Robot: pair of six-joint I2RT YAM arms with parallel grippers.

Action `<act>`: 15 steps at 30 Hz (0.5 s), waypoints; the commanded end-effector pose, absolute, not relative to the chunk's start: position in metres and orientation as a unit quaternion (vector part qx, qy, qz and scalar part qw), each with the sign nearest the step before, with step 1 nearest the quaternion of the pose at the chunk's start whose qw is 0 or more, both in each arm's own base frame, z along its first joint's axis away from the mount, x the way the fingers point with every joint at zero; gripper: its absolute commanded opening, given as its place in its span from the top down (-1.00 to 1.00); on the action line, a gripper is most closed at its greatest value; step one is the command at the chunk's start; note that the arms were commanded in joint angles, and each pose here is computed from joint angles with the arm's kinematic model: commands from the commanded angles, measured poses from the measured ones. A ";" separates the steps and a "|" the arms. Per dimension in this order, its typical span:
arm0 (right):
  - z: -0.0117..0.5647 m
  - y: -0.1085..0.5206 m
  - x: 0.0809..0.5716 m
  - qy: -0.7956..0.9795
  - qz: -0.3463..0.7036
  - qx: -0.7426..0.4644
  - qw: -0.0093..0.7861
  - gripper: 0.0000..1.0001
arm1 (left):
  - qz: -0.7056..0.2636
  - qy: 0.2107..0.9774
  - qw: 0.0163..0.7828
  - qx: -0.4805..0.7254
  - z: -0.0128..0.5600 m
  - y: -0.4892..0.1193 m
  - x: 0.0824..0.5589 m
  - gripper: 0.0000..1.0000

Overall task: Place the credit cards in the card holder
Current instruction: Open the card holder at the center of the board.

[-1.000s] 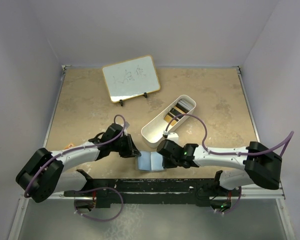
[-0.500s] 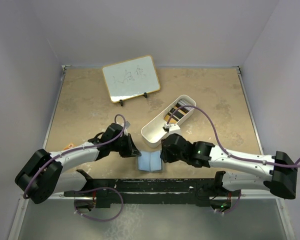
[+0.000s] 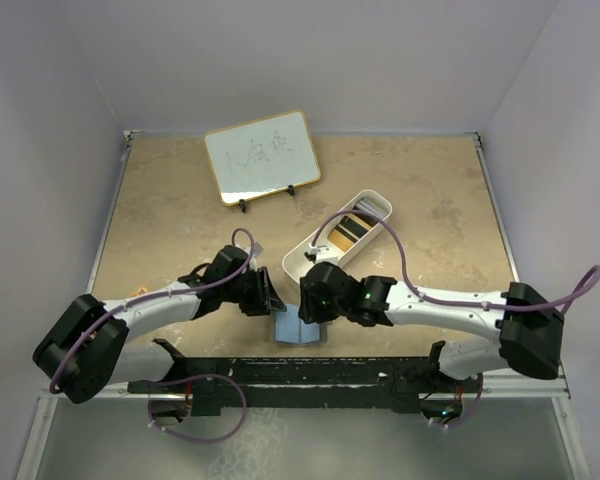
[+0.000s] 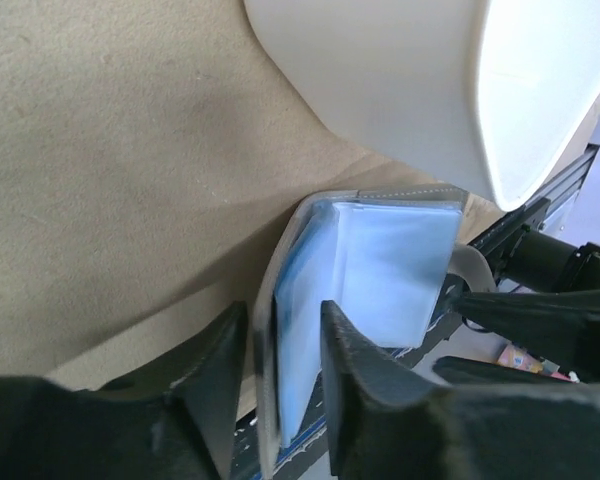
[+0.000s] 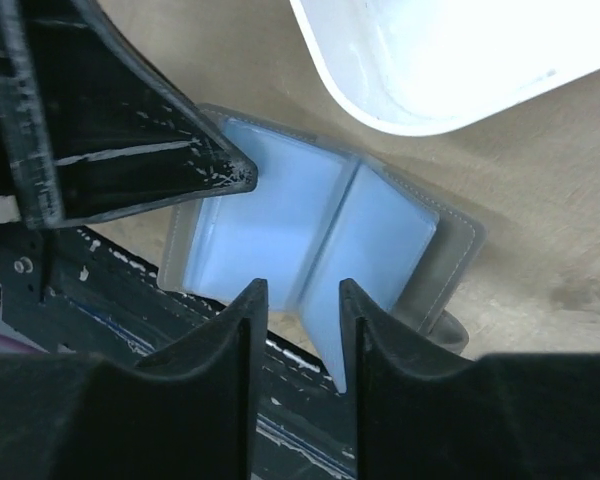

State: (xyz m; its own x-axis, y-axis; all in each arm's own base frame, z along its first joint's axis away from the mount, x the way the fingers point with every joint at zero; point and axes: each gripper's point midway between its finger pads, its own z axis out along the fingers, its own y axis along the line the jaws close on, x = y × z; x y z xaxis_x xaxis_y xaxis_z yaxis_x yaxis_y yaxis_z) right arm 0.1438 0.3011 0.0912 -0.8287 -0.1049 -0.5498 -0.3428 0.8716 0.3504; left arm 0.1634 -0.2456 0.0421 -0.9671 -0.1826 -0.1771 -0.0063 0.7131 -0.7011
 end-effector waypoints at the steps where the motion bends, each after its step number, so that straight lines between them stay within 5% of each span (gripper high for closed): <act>1: 0.081 0.315 0.144 0.935 0.240 -0.075 0.249 0.18 | -0.384 0.910 0.152 -0.048 0.064 -0.250 0.178 0.27; 7: 0.054 0.317 0.140 0.945 0.228 -0.064 0.228 0.21 | -0.375 0.911 0.164 -0.059 0.060 -0.244 0.179 0.21; 15: 0.030 0.305 0.135 0.957 0.191 -0.059 0.210 0.27 | -0.369 0.913 0.162 -0.063 0.050 -0.244 0.180 0.40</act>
